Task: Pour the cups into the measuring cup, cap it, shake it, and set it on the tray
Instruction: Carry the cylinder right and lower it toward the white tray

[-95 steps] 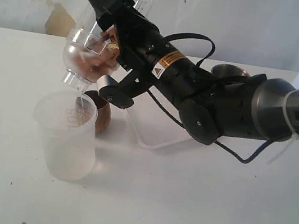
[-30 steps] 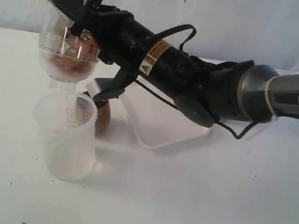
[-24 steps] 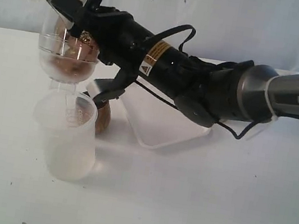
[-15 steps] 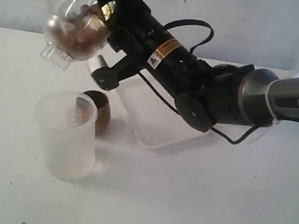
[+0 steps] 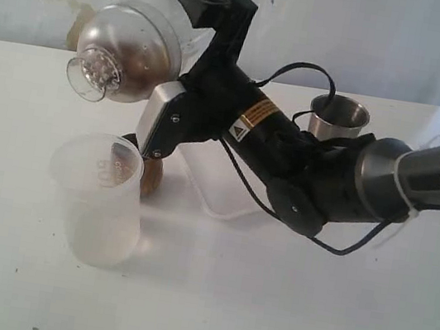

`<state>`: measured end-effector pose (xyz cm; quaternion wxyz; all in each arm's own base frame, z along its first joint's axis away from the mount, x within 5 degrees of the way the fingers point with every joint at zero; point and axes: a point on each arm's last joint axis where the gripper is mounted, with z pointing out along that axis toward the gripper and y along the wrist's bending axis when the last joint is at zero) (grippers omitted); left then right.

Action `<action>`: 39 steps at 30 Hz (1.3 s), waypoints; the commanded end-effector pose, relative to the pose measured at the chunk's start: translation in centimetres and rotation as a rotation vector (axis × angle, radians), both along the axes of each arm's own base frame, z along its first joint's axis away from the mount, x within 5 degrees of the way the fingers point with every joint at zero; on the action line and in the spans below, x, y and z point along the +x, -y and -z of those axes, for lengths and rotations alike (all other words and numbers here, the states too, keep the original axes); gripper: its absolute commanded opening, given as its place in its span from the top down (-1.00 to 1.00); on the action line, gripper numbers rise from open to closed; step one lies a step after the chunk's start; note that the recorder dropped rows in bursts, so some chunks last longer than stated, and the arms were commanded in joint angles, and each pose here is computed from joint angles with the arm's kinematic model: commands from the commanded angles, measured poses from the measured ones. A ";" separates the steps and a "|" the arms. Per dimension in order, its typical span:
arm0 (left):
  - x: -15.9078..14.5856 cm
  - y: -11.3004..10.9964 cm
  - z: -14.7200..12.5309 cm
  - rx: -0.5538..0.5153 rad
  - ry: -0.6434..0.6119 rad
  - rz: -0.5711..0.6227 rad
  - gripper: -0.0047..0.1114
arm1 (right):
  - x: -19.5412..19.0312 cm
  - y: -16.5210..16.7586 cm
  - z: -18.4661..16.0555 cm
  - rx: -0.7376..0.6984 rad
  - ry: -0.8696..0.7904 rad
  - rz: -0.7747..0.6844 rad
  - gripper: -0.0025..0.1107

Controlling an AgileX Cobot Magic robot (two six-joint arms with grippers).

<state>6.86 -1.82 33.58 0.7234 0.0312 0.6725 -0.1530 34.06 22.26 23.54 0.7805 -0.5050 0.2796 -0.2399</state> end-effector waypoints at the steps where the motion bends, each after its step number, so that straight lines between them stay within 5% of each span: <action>1: -0.1 0.0 0.1 -0.009 0.000 0.000 0.92 | 0.1 0.6 0.1 0.028 -0.019 0.016 0.96; 14: -0.1 0.0 0.1 -0.008 -0.002 0.000 0.92 | 0.2 0.6 0.2 0.051 -0.062 0.012 0.96; 16: -0.1 0.0 0.1 -0.008 -0.002 0.000 0.92 | 0.8 1.5 0.3 0.300 -0.261 0.024 0.96; 20: -0.1 0.0 0.1 -0.007 -0.006 0.000 0.92 | 2.1 4.3 0.5 1.098 -0.642 0.020 0.96; 25: -0.1 0.0 0.1 -0.008 -0.002 0.000 0.92 | 2.6 7.1 1.3 1.670 -0.704 0.065 0.96; 29: -0.1 0.0 0.1 -0.009 0.000 0.000 0.92 | 2.6 7.8 1.6 1.751 -0.680 0.112 0.96; 39: -0.1 0.0 0.1 -0.008 -0.002 0.000 0.92 | 2.8 6.5 2.3 1.642 -0.841 0.112 0.96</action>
